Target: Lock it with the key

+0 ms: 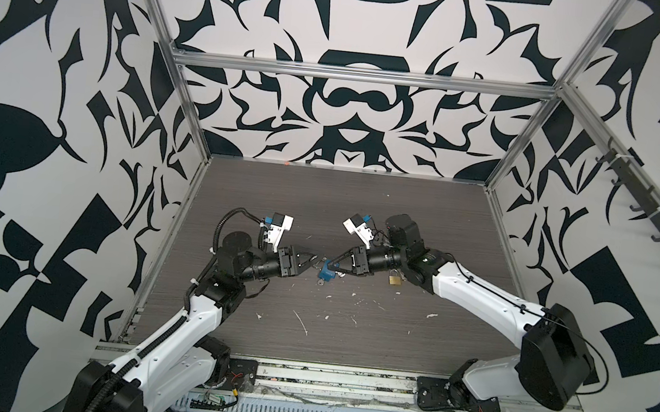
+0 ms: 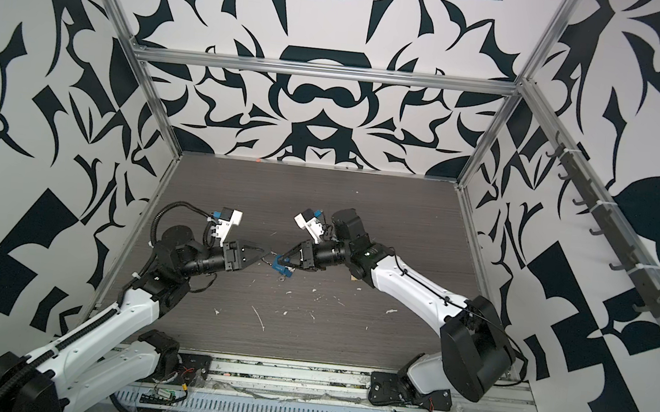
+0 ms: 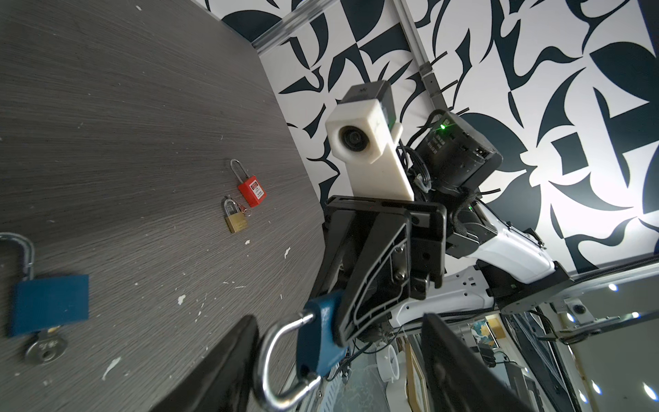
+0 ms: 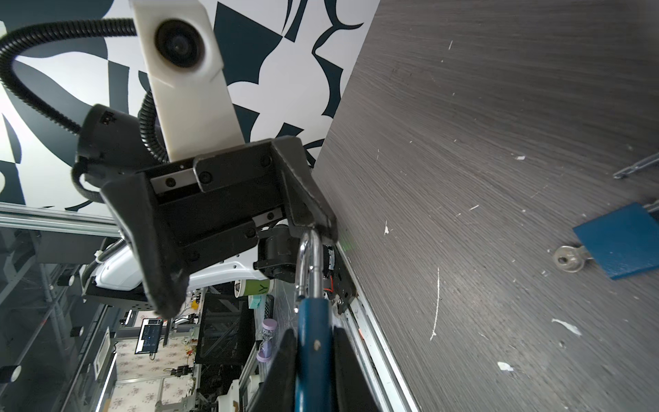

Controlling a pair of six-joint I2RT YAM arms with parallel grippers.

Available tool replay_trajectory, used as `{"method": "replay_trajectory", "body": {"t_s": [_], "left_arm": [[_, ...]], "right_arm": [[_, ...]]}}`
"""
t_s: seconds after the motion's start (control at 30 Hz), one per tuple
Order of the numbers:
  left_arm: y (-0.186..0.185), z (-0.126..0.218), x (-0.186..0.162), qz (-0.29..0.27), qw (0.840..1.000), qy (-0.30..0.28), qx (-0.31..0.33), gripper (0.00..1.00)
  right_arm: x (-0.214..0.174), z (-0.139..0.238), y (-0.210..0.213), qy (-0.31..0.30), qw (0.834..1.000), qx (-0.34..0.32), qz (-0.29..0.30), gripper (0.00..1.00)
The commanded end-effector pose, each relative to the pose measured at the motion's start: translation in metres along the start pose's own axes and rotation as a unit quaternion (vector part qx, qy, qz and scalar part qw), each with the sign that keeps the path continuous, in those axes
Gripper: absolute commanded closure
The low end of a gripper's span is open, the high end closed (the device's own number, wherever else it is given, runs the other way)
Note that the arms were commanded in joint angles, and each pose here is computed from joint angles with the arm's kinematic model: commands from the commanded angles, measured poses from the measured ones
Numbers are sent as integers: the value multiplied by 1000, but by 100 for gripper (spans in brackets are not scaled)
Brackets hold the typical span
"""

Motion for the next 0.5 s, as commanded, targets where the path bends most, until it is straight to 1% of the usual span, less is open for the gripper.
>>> {"method": "replay_trajectory", "body": {"t_s": [0.0, 0.13, 0.23, 0.3, 0.47], "left_arm": [[-12, -2, 2, -38, 998, 6, -41, 25], [-11, -4, 1, -40, 998, 20, -42, 26], [-8, -4, 0, -40, 998, 22, -37, 28], [-7, -4, 0, -37, 999, 21, -34, 31], [-6, -4, 0, -37, 999, 18, -33, 47]], "right_arm": [[3, 8, 32, 5, 998, 48, 46, 100], [4, 9, 31, 2, 998, 50, 42, 100], [5, 8, 27, 0, 998, 47, 39, 100], [5, 9, 28, -2, 998, 47, 40, 100], [6, 9, 26, 2, 998, 48, 36, 100]]}}
Point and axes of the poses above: each gripper's point midway between its finger pads, its own z axis back along the fingers, its own y axis along the line the jaws close on, x = y × z, the point moved 2 cm from there along z, back along the fingers, and after that the axes turned 13 degrees about -z, right-handed, at the moved point
